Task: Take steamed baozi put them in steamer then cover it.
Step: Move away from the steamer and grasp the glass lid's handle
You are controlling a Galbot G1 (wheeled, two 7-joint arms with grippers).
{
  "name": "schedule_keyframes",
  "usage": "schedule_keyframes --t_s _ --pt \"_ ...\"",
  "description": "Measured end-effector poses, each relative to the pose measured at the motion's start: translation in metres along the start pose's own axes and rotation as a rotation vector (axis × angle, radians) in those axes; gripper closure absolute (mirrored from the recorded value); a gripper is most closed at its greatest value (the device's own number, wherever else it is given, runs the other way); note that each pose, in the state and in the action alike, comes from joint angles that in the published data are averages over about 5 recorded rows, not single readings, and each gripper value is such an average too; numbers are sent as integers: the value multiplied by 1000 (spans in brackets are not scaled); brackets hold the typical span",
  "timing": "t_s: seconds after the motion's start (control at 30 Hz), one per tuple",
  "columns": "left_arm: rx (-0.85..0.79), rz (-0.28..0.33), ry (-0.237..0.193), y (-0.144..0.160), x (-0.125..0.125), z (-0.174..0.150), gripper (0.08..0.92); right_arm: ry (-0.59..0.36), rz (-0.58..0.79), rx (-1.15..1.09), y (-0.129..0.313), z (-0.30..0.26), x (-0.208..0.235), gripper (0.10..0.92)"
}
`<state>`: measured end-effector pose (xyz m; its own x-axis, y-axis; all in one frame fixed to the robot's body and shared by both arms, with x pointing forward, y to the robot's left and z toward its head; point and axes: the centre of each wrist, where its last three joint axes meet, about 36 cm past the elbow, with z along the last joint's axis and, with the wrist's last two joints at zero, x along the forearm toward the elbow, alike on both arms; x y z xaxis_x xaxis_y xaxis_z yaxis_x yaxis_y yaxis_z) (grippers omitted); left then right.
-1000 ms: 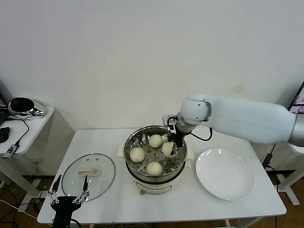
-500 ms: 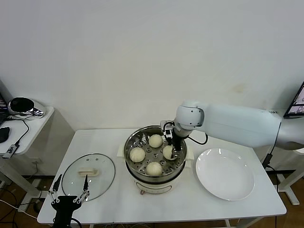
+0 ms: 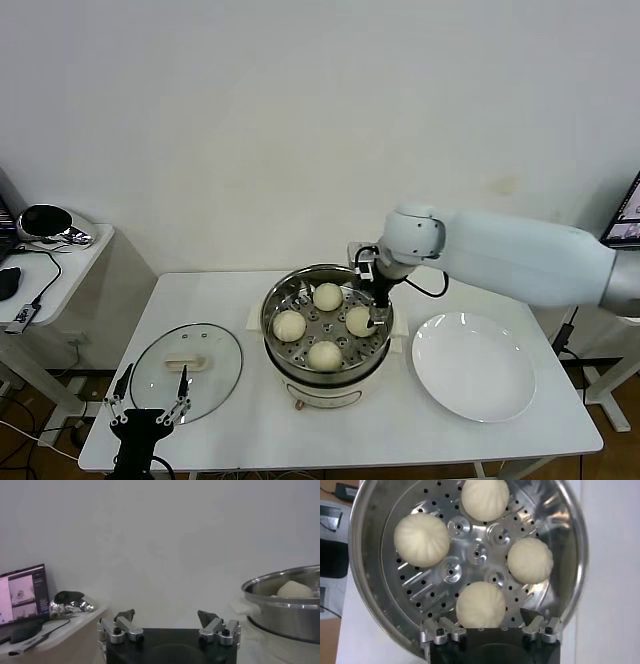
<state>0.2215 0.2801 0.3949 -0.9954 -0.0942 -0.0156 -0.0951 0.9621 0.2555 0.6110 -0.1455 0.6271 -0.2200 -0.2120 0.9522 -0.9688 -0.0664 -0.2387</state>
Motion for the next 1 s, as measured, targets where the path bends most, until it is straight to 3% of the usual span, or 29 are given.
schedule_keyframes --t_s 0.2,0.4,0.8,1.0 --pt "-3 -2 0 1 -2 2 177 -131 75 -43 19 20 20 200" --pt "-12 -1 14 2 -1 7 177 -363 270 -85 57 59 23 200" --pt "-44 -19 35 -3 1 22 177 -851 721 -211 134 108 -13 200" --pt "-133 -41 23 1 -2 31 177 -1037 918 -355 175 125 -45 200"
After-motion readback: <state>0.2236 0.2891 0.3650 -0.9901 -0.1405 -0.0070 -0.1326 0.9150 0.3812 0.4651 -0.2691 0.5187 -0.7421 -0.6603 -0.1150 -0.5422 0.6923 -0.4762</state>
